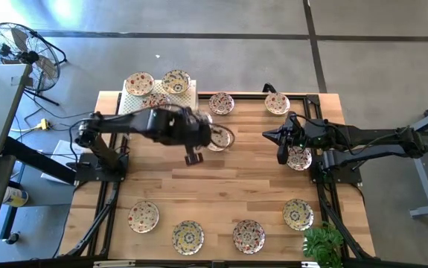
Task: Pick & Place Mini bowls
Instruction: Stack the yellow patterned bowl on the yellow patterned bowl on the shelf
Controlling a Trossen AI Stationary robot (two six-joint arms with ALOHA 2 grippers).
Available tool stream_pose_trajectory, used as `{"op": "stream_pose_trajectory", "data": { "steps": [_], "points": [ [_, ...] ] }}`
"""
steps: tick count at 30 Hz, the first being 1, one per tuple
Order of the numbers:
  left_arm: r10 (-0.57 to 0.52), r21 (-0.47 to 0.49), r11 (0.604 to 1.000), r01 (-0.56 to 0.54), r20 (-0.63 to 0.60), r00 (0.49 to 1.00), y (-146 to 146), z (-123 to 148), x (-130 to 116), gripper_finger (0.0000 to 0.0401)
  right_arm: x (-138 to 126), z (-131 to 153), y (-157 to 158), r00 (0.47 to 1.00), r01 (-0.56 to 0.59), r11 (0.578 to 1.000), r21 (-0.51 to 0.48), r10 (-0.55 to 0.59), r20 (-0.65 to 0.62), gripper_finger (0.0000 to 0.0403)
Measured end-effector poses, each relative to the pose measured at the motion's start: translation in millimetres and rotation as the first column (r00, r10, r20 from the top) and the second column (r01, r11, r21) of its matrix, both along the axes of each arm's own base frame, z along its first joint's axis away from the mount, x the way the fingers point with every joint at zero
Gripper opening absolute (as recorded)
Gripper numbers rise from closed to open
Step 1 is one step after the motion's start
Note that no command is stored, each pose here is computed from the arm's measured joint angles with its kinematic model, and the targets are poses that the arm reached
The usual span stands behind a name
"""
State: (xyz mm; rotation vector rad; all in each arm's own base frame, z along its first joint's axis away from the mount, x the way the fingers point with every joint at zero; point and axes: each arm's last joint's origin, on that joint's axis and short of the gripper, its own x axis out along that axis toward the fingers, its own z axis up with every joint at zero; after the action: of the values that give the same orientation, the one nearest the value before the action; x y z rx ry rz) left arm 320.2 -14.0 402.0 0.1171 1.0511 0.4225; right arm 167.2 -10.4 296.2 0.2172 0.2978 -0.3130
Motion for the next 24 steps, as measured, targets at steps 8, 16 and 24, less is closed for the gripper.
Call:
{"op": "stream_pose_trajectory", "data": {
  "steps": [8, 16, 24],
  "points": [
    [0.033, 0.041, 0.999, -0.032, -0.025, 0.999, 40, 9, -9, 0.0001, 0, 0, 0, 1.000, 0.000, 1.000, 0.000, 0.000, 0.000, 0.0000],
    [0.063, 0.035, 0.998, -0.060, -0.078, 0.995, 86, 19, -35, 0.0001, 0, 0, 0, 1.000, -0.001, 1.000, 0.000, 0.001, 0.000, 0.0000],
    [0.070, 0.031, 0.997, -0.070, -0.017, 0.997, 126, 35, -62, 0.0001, 0, 0, 0, 1.000, -0.001, 1.000, 0.000, 0.001, 0.000, 0.0000]
  ]
}}
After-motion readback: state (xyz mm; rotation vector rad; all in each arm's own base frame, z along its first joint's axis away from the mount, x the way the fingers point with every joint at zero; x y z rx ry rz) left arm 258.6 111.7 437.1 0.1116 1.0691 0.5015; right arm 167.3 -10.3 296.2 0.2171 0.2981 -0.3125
